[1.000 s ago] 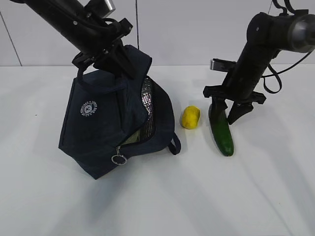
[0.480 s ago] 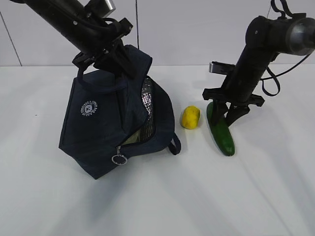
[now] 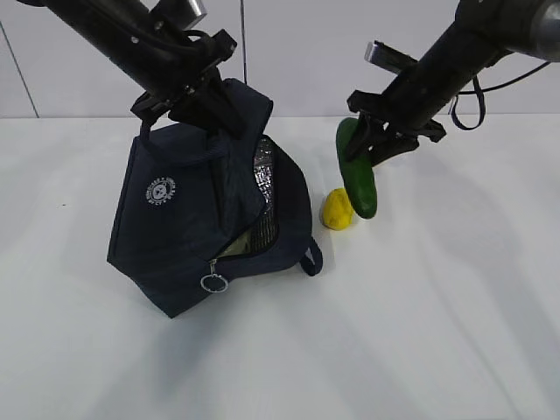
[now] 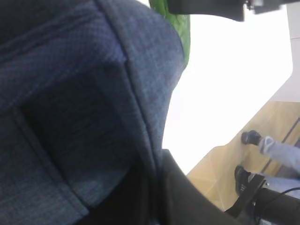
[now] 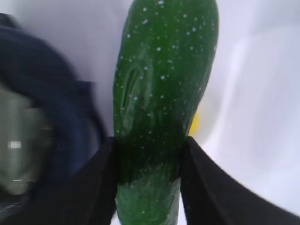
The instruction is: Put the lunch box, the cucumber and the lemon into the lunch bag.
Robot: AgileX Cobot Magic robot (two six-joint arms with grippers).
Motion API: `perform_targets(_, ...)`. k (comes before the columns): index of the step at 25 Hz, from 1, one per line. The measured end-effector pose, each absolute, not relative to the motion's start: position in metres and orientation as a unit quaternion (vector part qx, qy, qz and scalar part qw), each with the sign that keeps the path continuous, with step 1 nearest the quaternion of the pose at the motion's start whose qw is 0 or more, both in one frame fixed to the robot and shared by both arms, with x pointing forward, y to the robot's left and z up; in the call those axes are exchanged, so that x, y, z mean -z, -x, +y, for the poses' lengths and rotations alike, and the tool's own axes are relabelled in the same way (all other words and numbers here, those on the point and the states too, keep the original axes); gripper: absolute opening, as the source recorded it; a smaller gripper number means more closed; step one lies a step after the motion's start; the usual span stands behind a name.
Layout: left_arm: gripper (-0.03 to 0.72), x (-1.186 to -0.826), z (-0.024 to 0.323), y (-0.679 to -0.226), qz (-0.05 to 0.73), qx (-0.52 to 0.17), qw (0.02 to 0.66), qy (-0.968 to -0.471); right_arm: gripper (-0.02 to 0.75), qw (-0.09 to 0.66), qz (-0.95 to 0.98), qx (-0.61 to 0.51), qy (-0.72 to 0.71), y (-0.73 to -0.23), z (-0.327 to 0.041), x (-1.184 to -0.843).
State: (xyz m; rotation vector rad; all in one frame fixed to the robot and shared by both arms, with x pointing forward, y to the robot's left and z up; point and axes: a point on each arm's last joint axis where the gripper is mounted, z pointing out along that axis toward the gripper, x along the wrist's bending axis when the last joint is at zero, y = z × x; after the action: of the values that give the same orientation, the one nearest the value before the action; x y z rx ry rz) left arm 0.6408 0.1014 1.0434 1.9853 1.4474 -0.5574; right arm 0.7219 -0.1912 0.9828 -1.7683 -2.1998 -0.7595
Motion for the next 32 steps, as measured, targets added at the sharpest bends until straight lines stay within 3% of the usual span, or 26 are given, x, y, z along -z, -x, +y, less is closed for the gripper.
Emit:
perform_targets(15,-0.009,-1.059,0.101,-0.650,0.544,0.186,0.346,-0.742,0.296,0.173,-0.732,0.362,0.550,-0.719,-0.167,-1.003)
perform_targets(23,-0.009,-1.060,0.106,-0.654,0.551,0.179,0.353,-0.735,0.296,0.244,-0.737,0.372,0.509,-0.698,-0.129,-0.977)
perform_targets(32,-0.009,-1.060,0.106,-0.654,0.551,0.179,0.353,-0.735,0.295,0.266,-0.726,0.433,0.463,-0.694,-0.113,-0.983)
